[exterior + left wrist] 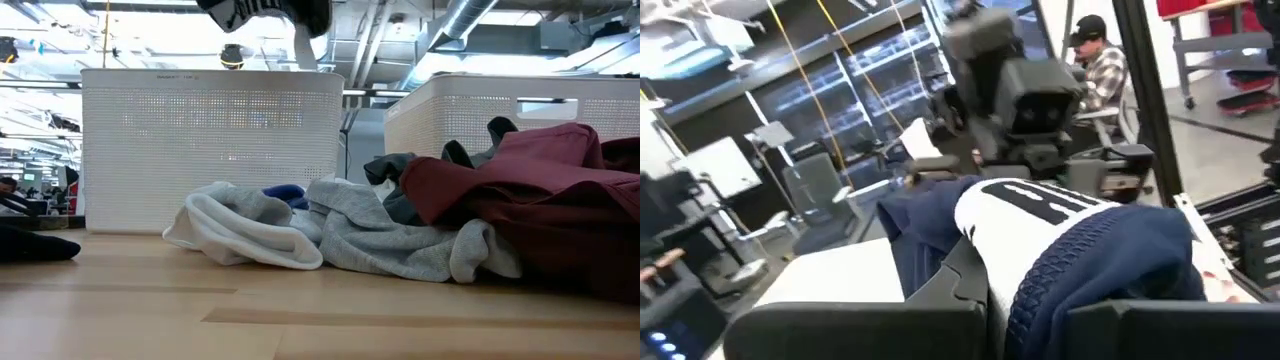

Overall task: Sort clothes
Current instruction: Put the blue underwear into the left white laundry organizer

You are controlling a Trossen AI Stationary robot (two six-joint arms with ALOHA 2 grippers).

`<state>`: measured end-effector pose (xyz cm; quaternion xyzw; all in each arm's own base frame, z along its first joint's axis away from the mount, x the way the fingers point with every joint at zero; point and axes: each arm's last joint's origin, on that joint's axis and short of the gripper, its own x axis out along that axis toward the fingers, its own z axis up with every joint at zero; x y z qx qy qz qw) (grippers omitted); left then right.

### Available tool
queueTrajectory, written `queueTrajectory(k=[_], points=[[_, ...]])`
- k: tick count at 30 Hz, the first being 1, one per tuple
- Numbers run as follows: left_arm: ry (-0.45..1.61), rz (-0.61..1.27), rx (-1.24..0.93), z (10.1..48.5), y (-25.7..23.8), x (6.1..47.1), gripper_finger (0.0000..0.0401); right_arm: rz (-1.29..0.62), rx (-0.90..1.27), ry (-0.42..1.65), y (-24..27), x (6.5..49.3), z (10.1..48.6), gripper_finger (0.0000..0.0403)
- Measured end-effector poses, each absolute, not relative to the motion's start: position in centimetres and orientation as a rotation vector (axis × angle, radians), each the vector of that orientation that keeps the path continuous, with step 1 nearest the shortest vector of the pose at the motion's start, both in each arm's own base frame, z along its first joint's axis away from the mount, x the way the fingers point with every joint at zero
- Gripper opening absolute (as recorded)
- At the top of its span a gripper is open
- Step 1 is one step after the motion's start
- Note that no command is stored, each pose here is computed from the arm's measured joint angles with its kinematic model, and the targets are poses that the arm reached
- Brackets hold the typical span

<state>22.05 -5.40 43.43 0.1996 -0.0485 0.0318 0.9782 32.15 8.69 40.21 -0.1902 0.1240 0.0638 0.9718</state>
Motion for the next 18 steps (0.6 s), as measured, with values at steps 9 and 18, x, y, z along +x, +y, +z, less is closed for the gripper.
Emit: queueTrajectory(k=[9, 18], points=[[-0.078, 0.18, 0.482, 46.3, -4.6, 20.4, 0.0003, 0.151, -0.346, 0.302, 9.4, 31.8, 39.7, 0.022], [0.03, 0.338, 0.527, 47.4, -2.2, 19.6, 0.0002, 0.196, -0.275, 0.445, 10.9, 30.7, 38.4, 0.024]])
